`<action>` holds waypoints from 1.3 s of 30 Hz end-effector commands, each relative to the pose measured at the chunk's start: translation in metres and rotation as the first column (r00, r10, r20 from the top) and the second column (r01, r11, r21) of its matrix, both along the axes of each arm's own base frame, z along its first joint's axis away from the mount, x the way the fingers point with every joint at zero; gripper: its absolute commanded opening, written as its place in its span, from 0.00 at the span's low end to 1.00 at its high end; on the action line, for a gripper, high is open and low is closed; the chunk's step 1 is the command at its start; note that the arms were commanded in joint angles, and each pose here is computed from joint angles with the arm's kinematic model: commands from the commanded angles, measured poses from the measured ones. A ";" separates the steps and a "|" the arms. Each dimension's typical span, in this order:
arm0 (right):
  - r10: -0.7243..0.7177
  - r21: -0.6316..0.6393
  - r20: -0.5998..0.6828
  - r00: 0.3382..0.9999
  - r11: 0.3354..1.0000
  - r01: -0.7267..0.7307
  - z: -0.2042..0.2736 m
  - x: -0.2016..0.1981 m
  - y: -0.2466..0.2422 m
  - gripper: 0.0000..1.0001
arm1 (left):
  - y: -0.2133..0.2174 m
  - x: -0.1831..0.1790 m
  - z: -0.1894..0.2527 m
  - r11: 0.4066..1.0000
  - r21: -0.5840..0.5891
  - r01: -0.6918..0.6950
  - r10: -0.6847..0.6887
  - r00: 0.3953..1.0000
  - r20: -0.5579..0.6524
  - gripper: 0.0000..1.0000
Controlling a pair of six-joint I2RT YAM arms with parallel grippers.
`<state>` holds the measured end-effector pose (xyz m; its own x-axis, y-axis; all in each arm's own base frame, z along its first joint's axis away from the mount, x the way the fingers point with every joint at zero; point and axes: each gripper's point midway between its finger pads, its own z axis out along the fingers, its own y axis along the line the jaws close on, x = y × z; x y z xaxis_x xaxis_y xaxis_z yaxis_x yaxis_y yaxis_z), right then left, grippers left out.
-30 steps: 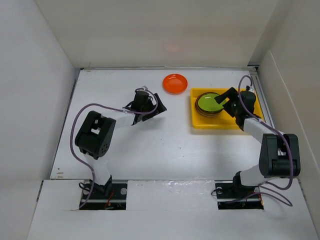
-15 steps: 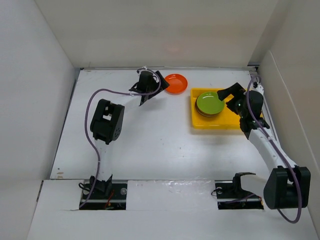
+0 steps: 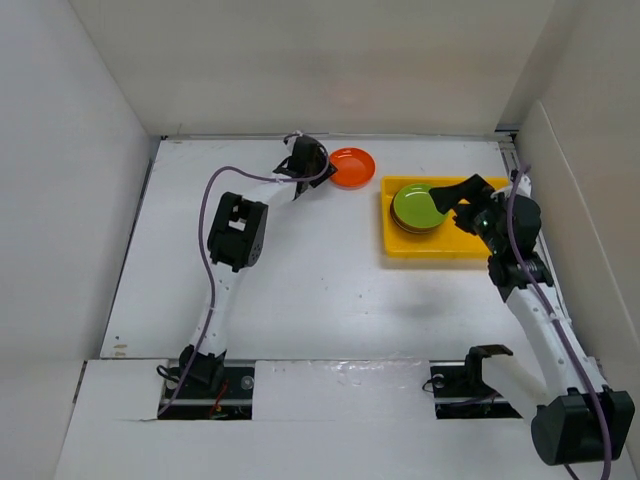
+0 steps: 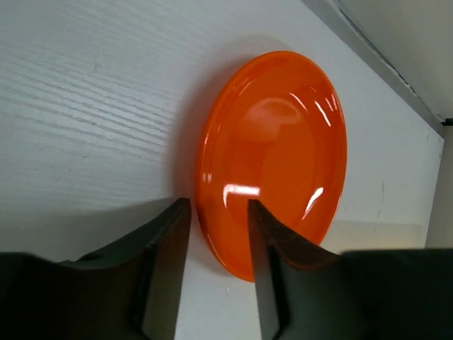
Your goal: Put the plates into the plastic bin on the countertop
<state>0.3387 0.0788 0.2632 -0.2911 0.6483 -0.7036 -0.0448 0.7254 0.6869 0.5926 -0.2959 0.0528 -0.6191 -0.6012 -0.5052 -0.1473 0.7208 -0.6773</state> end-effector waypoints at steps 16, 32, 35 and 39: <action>0.227 0.012 0.039 0.973 0.974 -0.227 0.000 -0.023 0.038 0.99 | 0.045 -0.053 0.080 0.992 -0.012 -0.126 0.126 0.988 0.083 0.00; 0.516 0.021 0.051 0.855 0.856 -0.517 -0.032 0.033 0.134 0.96 | 0.056 -0.237 0.133 0.980 -0.048 0.193 -0.176 0.953 0.247 0.00; 0.576 0.045 0.062 0.815 0.815 -0.578 -0.038 0.033 0.162 0.93 | 0.050 -0.249 0.136 0.964 -0.062 0.259 -0.235 0.937 0.260 0.00; 0.572 0.066 -0.005 0.820 0.819 -0.570 -0.065 0.038 0.179 0.88 | 0.047 -0.257 0.140 0.953 -0.077 0.294 -0.263 0.924 0.277 0.00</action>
<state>0.3637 0.2395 0.1626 -0.7096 0.3783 -0.5944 -0.3180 0.5808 0.7493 0.3376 -0.2380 0.1453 -0.6776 -0.4811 -0.5563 0.0876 0.6981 -0.7106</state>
